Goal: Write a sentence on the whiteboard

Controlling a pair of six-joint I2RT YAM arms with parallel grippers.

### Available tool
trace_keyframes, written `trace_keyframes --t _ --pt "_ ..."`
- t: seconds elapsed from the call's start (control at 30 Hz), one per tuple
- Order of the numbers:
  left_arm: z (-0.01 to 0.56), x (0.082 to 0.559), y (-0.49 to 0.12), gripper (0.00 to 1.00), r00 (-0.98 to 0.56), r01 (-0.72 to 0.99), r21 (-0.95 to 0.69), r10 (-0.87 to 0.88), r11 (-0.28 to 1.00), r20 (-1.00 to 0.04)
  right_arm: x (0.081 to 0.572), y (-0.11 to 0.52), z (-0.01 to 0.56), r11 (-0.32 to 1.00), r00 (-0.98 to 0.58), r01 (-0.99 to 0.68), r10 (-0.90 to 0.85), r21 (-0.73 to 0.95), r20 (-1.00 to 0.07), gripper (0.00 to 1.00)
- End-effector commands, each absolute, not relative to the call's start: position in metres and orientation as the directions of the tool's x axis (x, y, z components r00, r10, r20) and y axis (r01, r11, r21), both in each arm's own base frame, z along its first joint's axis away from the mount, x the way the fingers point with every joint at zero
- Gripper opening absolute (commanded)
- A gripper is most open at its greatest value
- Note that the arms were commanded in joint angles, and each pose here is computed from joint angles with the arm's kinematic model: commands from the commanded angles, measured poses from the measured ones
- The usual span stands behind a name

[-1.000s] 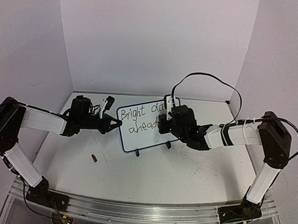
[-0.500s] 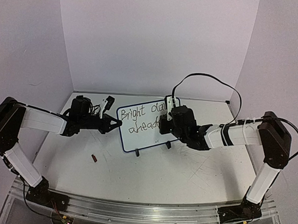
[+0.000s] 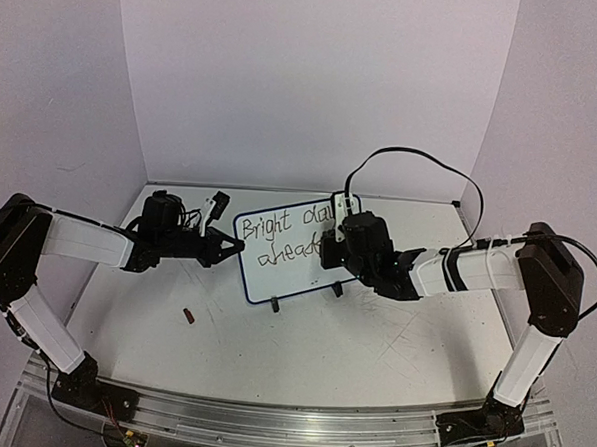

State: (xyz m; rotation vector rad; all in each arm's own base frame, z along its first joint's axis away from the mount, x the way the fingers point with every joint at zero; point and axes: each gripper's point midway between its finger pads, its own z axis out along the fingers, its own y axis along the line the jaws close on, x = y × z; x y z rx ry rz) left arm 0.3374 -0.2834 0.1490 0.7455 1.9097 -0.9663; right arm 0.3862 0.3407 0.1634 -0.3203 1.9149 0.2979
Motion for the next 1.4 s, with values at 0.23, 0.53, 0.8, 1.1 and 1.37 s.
trace_keyframes --t 0.23,0.53,0.8,1.1,1.37 --pt "0.142 0.356 -0.268 0.0 -0.417 0.755 -0.231 0.177 0.613 -0.892 0.388 0.336 0.154 0.941 -0.36 -0.335 -0.084 0.044 -0.929 0.0" --pt "0.142 0.356 -0.269 0.0 -0.417 0.756 -0.232 0.177 0.613 -0.892 0.385 0.336 0.147 0.939 -0.375 -0.341 -0.086 0.051 -0.923 0.0" --pt "0.143 0.356 -0.268 0.0 -0.416 0.756 -0.231 0.177 0.613 -0.892 0.379 0.349 0.145 0.927 -0.382 -0.369 -0.088 0.065 -0.92 0.0" --pt "0.142 0.356 -0.268 0.0 -0.417 0.754 -0.231 0.177 0.615 -0.892 0.369 0.356 0.179 0.909 -0.339 -0.4 -0.027 0.118 -0.941 0.0" --pt "0.143 0.355 -0.268 0.0 -0.415 0.755 -0.229 0.177 0.614 -0.893 0.372 0.341 0.184 0.926 -0.325 -0.365 -0.032 0.094 -0.945 0.0"
